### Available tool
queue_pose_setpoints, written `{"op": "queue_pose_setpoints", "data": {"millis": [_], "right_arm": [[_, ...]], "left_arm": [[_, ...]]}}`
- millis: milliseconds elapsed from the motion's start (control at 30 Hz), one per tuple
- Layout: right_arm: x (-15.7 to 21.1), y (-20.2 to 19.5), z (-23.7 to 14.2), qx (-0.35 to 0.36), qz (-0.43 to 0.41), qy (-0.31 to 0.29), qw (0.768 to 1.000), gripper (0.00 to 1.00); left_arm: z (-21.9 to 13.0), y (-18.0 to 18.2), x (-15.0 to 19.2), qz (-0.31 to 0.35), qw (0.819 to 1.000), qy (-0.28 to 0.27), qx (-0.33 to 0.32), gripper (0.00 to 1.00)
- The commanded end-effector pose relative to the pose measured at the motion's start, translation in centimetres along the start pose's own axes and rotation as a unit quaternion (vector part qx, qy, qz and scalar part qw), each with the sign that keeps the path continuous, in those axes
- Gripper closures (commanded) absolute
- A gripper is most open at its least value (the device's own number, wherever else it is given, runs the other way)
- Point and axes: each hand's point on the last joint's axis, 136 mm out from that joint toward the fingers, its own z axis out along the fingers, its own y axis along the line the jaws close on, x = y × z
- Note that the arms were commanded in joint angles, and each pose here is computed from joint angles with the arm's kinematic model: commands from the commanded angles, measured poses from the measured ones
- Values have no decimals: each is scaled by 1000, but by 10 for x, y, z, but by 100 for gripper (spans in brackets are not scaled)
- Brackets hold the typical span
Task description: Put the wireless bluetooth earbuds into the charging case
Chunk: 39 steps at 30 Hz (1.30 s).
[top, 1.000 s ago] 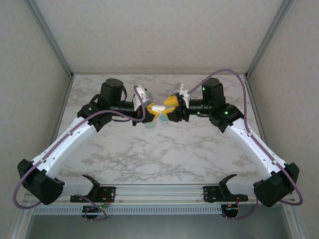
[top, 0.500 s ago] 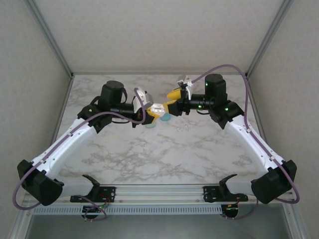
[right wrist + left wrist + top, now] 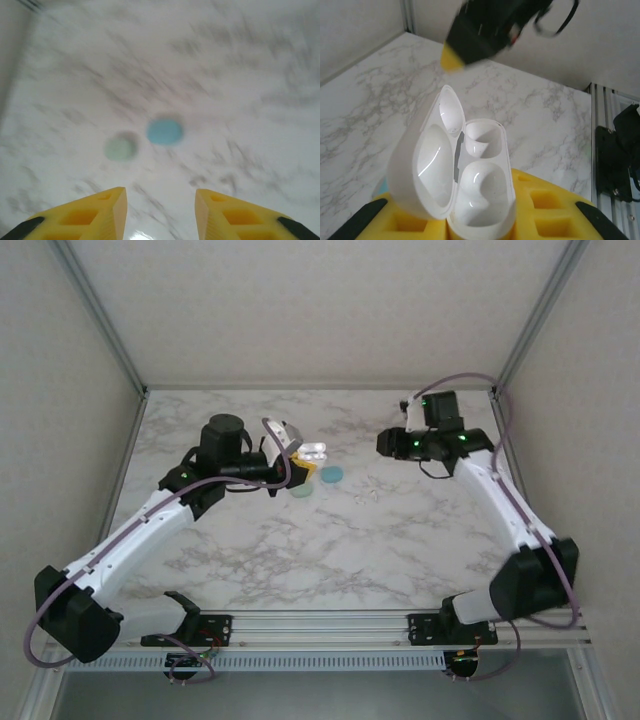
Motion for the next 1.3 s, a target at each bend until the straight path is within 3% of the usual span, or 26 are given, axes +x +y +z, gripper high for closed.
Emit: {"op": "queue_pose_setpoints", "data": {"millis": [0,200,533,1267], "right_arm": [[56,-46,33,92,42,121,987,59],[71,-63,76,143,2,206,968,57],[81,-58,121,154,-57,263,951,52],[101,-65,143,178,-101,326,923,58]], "left_arm": [[-10,0,-16,3,999,-35,-12,90],[-14,-1,-20,5,999,-37,-17,89],[-19,-2,-19,6,999,-39,-25,89],[-23,-4,-19,11,999,-34,-28,89]]}}
